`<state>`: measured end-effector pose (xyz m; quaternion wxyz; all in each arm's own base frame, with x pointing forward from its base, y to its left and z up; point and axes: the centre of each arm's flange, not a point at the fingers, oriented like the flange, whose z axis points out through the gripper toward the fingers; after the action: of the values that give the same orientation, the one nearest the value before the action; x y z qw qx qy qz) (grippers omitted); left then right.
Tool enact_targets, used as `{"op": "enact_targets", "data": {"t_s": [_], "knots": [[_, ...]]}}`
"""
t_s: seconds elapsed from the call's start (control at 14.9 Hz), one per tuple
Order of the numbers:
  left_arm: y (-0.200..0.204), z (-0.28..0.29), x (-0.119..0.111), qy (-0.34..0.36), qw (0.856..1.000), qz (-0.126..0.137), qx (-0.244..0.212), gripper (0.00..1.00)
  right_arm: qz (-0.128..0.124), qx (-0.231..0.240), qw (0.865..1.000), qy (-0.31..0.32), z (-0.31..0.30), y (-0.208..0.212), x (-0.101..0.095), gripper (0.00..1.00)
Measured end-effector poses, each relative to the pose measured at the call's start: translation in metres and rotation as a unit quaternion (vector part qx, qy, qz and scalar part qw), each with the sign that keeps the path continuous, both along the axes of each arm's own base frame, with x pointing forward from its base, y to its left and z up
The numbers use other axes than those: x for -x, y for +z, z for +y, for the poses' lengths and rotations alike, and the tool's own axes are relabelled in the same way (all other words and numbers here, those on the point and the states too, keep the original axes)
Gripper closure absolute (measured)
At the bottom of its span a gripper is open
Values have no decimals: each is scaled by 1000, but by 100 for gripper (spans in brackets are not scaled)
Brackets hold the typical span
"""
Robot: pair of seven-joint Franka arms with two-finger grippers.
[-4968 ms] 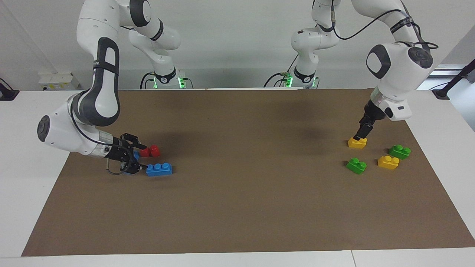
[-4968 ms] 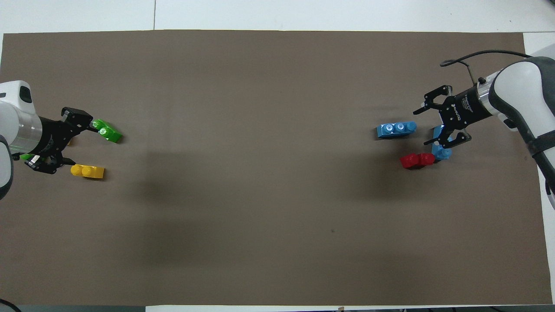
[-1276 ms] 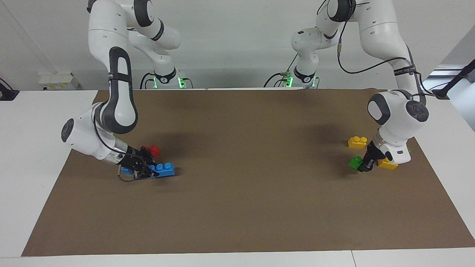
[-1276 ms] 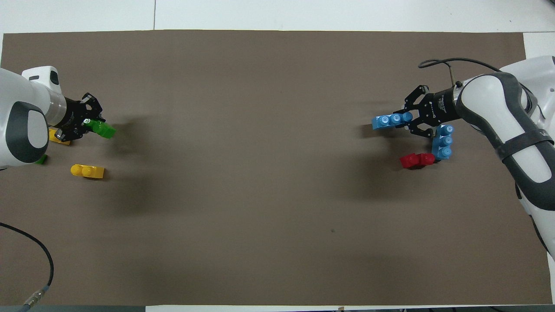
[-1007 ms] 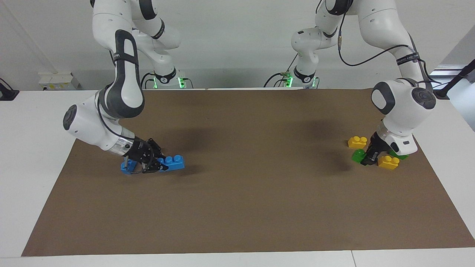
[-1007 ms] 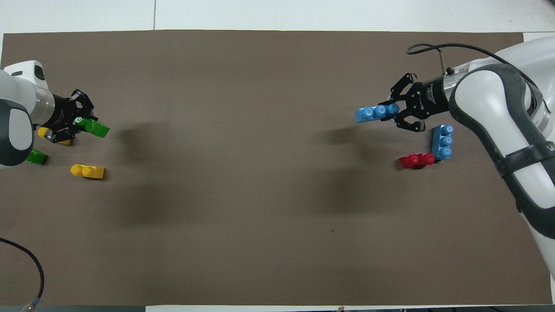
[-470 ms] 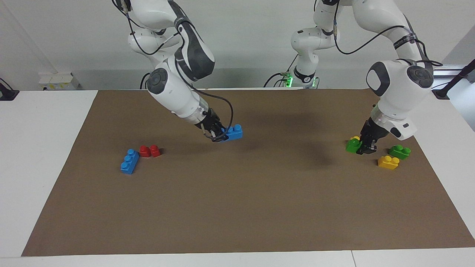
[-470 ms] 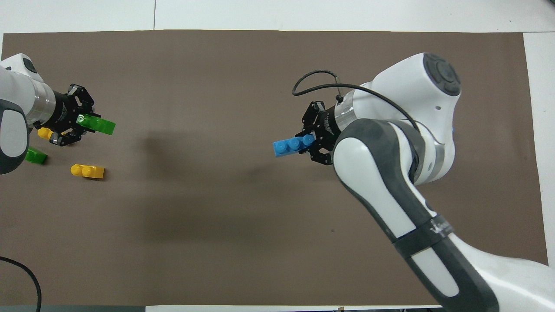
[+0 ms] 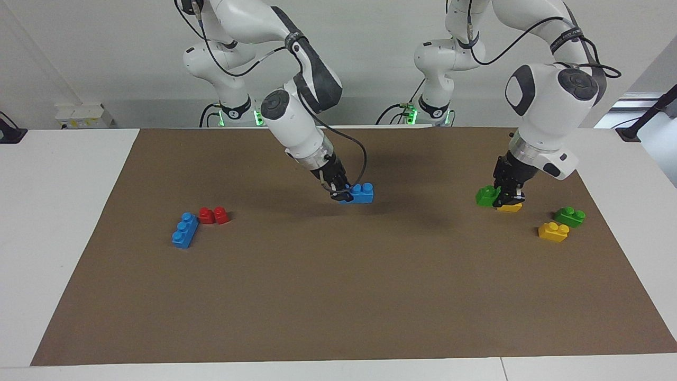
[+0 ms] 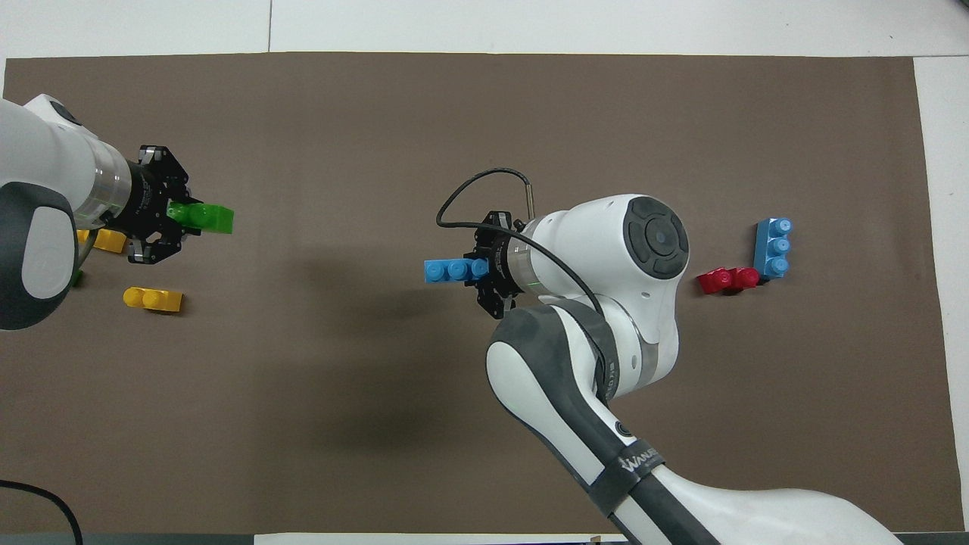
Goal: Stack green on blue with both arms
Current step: 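Lift the blue brick with the right gripper toward the table centre, then carry the green brick with the left gripper toward the blue brick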
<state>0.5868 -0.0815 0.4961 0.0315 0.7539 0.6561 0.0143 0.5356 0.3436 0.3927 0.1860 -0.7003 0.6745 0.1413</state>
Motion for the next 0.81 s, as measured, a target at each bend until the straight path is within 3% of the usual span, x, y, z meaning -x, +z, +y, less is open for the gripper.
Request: {"op": "enact_targets", "data": {"t_s": [0.34,0.6,0.81], "knots": [[-3,-61,25,20,1000,13,0,66,11,6,1000,10,19,-30,26,66],[-18,-94,49,30,999,21,-3,66,24,-19,999,19,22,-42,34,66],[-24,-117,64,43,999,16,0,66,19,-50,998,18,18,-55,34,66]]}}
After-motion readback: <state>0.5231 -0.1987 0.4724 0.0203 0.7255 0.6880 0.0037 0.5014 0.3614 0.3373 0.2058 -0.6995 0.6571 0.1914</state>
